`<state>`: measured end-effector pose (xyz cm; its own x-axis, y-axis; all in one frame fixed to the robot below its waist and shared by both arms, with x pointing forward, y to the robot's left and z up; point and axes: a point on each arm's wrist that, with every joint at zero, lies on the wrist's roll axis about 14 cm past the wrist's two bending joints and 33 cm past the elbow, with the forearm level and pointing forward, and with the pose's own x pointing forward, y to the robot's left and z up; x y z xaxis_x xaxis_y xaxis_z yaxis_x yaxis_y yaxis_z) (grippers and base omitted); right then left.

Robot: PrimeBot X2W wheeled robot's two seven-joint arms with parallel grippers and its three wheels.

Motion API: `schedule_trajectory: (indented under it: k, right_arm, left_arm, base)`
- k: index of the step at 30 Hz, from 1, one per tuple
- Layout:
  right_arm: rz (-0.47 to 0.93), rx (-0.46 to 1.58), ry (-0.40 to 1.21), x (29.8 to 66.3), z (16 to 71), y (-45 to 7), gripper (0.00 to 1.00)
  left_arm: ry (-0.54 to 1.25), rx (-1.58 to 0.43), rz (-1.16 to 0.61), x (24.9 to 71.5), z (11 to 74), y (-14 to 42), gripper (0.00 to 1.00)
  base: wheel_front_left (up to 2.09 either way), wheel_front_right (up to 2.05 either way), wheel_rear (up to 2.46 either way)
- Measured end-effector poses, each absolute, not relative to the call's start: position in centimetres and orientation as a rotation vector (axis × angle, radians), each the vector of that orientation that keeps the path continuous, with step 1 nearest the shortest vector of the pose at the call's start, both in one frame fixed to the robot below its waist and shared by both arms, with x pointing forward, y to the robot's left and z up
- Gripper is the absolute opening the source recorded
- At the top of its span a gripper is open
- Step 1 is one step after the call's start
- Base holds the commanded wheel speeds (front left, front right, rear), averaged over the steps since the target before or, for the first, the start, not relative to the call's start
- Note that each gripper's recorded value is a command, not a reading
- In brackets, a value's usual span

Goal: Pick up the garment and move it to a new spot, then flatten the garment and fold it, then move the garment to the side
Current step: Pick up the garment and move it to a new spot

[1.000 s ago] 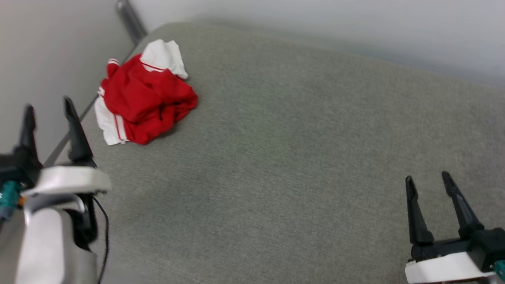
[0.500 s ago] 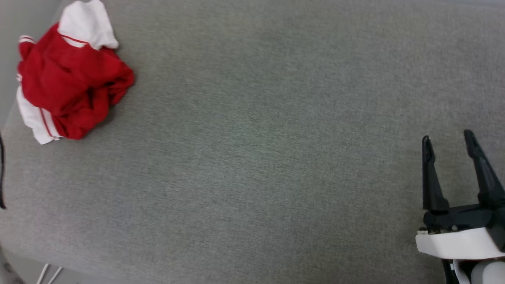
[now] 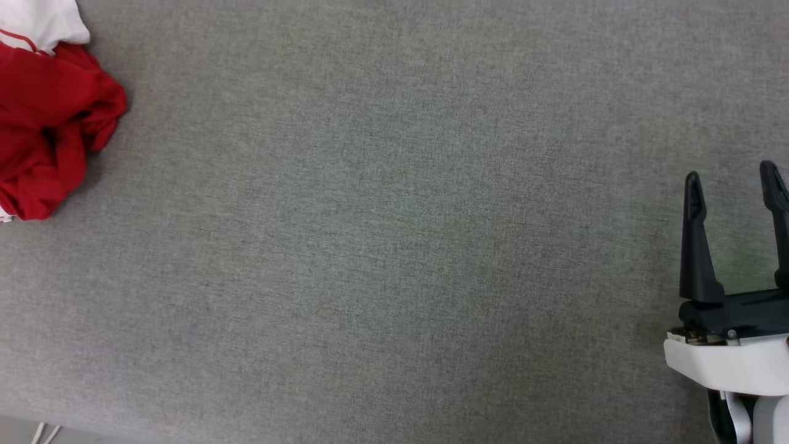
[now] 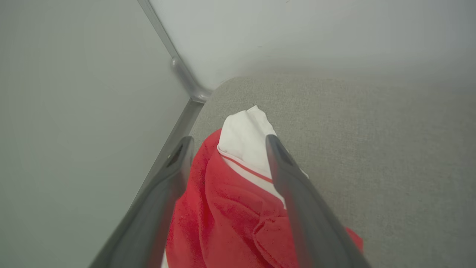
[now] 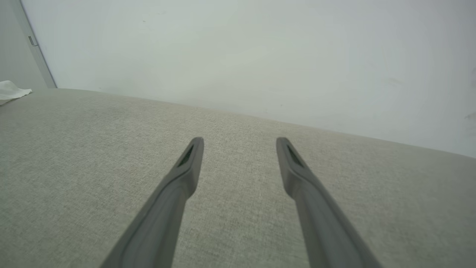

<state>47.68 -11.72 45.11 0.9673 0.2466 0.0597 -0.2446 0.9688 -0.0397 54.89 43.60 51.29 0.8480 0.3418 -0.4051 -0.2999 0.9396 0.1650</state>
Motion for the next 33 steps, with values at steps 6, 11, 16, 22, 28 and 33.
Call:
schedule_trajectory:
  k: [6, 11, 16, 22, 28, 33]
  right_arm:
    - [0.251, -0.037, -0.061, 48.3, 44.4, -11.6, 1.0]
    - [0.239, -0.048, -0.042, 48.6, 43.4, -12.1, 1.0]
    - [0.237, -0.053, -0.029, 49.0, 42.4, -12.2, 1.0]
    - [0.243, -0.05, -0.023, 49.3, 41.9, -12.0, 1.0]
    - [0.248, -0.035, -0.037, 49.1, 42.8, -11.7, 1.0]
    - [0.258, -0.018, -0.071, 48.6, 44.7, -11.3, 1.0]
  left_arm:
    - [0.794, 0.014, 0.287, 52.5, 45.2, 42.9, 1.0]
    - [0.994, -0.115, 0.216, 50.7, 41.0, 40.7, 1.0]
    - [1.129, -0.142, 0.188, 49.1, 37.5, 39.6, 1.0]
    - [1.17, -0.127, 0.171, 49.0, 36.0, 39.0, 1.0]
    - [1.132, -0.092, 0.153, 49.3, 36.9, 38.8, 0.0]
    - [1.065, -0.045, 0.138, 49.6, 39.9, 38.9, 0.0]
  base:
    - [0.0, 0.0, 0.0]
    - [0.0, 0.0, 0.0]
    - [0.0, 0.0, 0.0]
    - [0.0, 0.0, 0.0]
    - [0.0, 0.0, 0.0]
    - [0.0, 0.0, 0.0]
